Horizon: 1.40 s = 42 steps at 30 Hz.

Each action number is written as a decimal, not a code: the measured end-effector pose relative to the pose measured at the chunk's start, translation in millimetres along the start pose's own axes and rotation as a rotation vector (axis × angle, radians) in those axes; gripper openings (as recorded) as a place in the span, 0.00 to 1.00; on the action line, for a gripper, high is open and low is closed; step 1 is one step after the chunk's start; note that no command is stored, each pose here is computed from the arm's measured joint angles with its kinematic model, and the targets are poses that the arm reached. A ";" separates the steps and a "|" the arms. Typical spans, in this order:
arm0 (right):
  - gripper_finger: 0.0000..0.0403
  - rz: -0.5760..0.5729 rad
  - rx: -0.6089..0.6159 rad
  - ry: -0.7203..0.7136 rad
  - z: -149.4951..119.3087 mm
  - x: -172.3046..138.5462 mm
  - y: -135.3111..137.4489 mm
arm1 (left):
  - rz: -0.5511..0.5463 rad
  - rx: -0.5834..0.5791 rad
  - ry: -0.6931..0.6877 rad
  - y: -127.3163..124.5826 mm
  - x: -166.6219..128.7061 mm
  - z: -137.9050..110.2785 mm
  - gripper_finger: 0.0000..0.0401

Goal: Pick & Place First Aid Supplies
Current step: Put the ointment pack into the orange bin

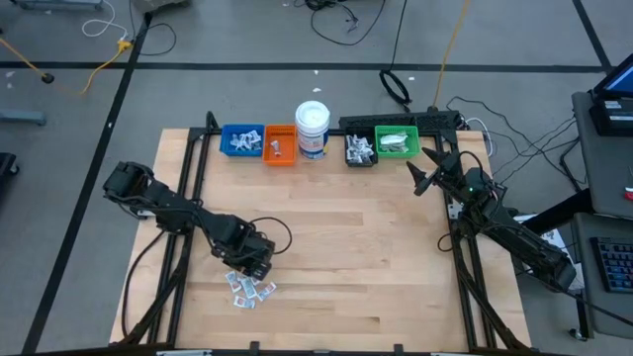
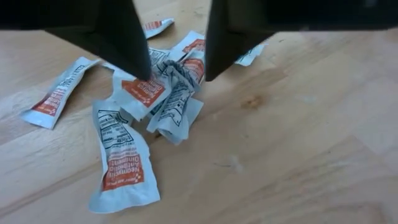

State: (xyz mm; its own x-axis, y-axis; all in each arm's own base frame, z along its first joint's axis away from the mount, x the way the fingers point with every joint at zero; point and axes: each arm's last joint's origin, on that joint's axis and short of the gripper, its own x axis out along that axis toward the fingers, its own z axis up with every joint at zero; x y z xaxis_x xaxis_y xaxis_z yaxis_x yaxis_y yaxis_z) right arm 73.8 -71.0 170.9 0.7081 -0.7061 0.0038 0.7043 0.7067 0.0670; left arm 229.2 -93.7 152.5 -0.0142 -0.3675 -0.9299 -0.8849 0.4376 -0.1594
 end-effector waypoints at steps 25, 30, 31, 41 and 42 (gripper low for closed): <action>0.87 0.000 0.000 0.000 0.0 0.0 0.0 | -0.021 -0.021 -0.038 30.1 -42.6 -0.9 0.00; 0.87 0.000 0.000 0.000 0.0 0.0 0.0 | 0.019 -0.047 -0.111 50.9 -63.0 -4.1 0.00; 0.87 0.000 0.000 0.000 0.0 0.0 0.0 | 0.028 -0.056 -0.127 54.6 -66.1 -4.1 0.00; 0.87 -0.001 0.000 0.000 0.0 0.0 0.0 | 0.052 -0.140 -0.197 78.4 -91.2 54.2 0.00; 0.87 0.000 0.000 0.000 0.0 0.0 0.0 | 0.053 -0.145 -0.200 80.7 -95.5 63.0 0.00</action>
State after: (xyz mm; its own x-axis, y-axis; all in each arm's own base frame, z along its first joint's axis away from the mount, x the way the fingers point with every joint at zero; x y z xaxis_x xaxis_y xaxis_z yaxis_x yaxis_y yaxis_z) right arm 73.8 -71.1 170.9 0.7079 -0.7063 0.0035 0.7046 0.7065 0.0670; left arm 188.5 28.4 207.6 0.0172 -0.1711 -0.9851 -0.9431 0.3245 -0.0729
